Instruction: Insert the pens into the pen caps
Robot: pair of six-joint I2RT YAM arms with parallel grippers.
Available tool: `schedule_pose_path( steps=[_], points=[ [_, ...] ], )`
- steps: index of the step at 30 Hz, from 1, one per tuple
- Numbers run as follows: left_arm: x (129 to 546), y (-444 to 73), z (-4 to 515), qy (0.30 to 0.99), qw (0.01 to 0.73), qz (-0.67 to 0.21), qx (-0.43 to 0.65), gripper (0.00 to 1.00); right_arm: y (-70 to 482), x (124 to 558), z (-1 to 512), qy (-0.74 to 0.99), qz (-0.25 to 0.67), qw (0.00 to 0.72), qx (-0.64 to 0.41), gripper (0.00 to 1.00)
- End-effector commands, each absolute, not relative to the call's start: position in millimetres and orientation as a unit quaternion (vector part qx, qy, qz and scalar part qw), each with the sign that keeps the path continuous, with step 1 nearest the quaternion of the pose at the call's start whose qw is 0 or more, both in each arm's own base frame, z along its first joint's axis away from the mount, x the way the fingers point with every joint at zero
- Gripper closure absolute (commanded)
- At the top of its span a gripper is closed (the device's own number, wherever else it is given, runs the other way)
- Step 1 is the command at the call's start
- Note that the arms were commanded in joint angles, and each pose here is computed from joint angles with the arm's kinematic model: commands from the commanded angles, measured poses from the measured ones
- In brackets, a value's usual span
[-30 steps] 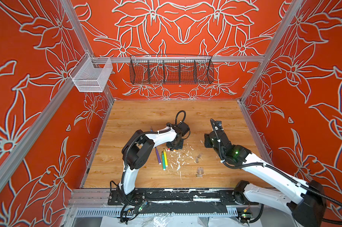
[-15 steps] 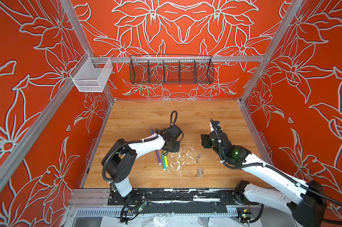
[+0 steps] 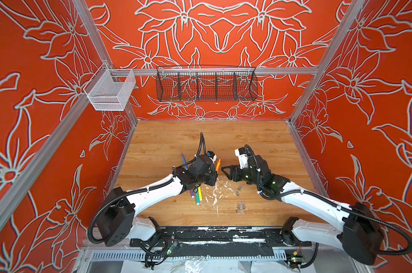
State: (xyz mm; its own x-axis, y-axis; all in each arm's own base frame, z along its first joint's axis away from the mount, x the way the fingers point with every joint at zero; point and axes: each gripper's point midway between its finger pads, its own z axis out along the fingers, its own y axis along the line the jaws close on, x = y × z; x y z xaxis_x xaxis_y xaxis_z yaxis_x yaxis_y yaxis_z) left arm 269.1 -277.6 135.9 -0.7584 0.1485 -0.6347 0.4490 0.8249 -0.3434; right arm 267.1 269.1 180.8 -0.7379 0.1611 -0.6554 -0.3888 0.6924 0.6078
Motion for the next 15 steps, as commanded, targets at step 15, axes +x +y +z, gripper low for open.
schedule_pose_path(
  steps=[15],
  points=[
    [247,-305,171,0.853,0.359,-0.292,0.242,1.0,280,266,182,0.838,0.433,0.329,-0.041,0.7]
  ],
)
